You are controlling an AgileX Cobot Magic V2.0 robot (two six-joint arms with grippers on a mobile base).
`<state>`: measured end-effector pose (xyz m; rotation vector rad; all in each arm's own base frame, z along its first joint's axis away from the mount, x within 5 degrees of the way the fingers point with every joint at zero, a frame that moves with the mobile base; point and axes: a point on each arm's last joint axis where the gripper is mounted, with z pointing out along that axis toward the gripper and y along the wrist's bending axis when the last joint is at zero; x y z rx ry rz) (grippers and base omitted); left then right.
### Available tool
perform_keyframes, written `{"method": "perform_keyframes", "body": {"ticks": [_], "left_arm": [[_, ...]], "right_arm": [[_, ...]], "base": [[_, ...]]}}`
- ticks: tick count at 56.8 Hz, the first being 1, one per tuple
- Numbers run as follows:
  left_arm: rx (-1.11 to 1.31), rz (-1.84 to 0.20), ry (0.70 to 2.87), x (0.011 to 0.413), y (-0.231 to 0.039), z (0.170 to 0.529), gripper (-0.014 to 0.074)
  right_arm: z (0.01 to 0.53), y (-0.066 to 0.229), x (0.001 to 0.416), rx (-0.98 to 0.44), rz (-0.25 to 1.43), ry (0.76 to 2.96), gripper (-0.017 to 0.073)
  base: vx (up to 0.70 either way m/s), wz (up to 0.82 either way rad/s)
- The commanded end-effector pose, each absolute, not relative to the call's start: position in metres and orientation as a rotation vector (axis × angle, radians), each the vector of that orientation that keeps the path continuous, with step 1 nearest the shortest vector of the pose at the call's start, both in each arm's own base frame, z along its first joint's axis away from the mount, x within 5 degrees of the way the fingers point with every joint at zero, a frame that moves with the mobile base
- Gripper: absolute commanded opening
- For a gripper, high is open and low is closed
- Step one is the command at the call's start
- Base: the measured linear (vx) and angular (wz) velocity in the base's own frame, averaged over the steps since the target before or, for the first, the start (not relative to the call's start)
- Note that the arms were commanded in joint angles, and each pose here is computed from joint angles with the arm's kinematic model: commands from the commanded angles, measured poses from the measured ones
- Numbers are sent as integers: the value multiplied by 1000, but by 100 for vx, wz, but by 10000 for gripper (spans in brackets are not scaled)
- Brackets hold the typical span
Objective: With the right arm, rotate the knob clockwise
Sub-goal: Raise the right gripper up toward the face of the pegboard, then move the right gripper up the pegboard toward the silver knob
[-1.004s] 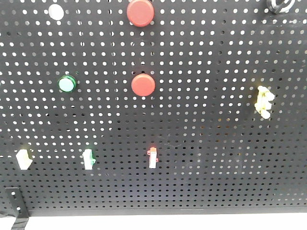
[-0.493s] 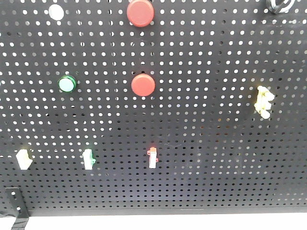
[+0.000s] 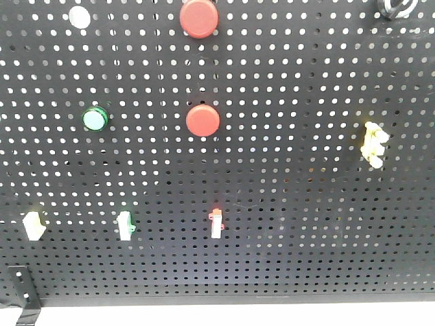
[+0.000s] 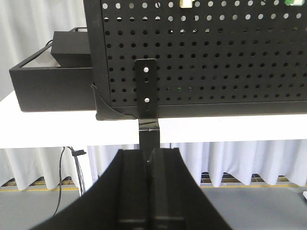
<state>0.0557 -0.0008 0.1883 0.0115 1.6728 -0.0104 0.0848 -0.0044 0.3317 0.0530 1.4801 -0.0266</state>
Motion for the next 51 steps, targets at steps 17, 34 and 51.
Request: {"method": "perform_keyframes", "body": {"ticks": [17,34,51], "left_arm": [[9,-19,1609,56,-1,187,-6],[9,-19,1609,56,-1,187,-6],[9,-19,1609,56,-1,187,-6]], "right_arm": [[349,-5,87,48,-47,1387,428],[349,-5,87,52,-42,1387,428],[349,-5,88,51,-42,1391,428]], "base": [[0,0],[0,0],[0,0]]}}
